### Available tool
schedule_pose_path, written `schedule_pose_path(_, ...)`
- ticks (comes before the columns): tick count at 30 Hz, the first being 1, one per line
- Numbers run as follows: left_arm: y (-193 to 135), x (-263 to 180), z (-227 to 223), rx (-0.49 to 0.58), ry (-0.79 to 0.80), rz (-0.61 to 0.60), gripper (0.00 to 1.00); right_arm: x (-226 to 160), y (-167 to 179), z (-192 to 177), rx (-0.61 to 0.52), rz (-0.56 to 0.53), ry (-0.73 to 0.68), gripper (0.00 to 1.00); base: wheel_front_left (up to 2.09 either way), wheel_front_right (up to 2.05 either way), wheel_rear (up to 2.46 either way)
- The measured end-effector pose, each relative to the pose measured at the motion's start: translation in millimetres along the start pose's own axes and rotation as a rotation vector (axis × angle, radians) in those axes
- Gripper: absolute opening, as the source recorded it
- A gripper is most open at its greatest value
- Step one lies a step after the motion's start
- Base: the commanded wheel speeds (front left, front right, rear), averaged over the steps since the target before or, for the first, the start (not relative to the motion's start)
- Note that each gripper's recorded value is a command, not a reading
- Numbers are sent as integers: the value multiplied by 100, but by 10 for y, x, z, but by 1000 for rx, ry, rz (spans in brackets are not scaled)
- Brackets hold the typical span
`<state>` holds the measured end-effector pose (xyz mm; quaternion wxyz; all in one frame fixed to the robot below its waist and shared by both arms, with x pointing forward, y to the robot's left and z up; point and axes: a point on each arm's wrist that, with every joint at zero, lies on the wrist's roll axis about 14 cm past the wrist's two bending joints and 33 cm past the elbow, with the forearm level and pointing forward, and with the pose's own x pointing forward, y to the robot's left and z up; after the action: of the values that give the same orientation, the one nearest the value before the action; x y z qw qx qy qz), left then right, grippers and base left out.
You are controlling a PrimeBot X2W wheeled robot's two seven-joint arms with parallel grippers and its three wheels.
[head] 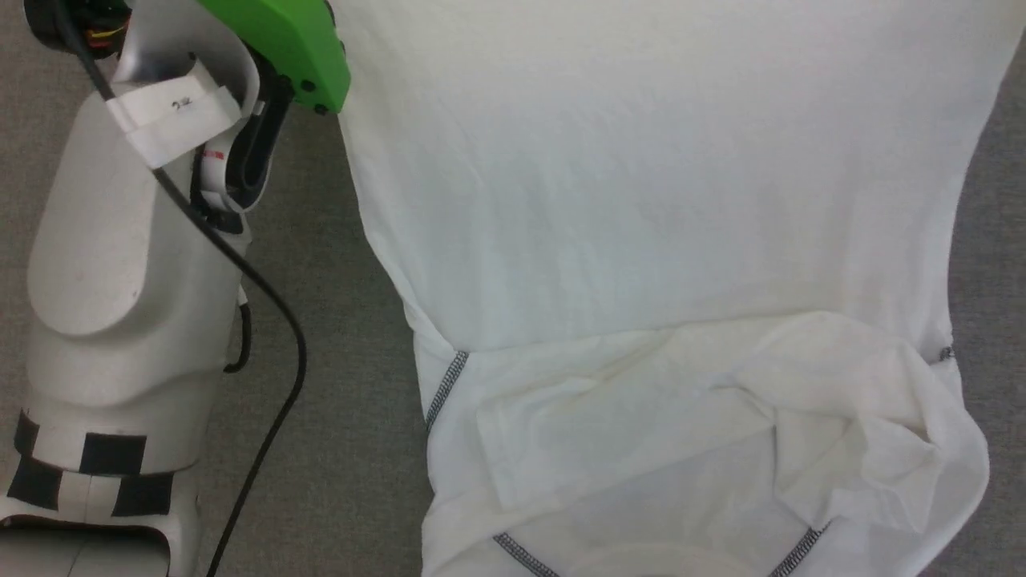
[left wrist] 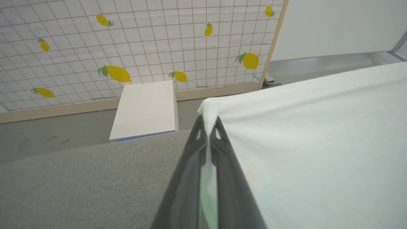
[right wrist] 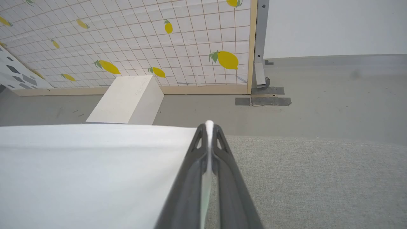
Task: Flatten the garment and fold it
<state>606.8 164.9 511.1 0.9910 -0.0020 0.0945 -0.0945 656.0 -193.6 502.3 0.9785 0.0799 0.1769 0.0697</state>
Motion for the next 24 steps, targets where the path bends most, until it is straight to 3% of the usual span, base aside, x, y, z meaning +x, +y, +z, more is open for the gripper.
schedule_pose_path(8,-387,-514,391,-8,-197,-120,0,-706,2,234,43,47,-114,0,0,0,0)
schedule_pose_path(14,-625,-1045,262,-31,-232,-180,0,-1205,14,0,78,63,-112,0,0,0,0)
schedule_pose_path(24,-814,-1832,-158,-98,-189,-167,0,-1935,131,-541,175,72,-87,0,0,0,0)
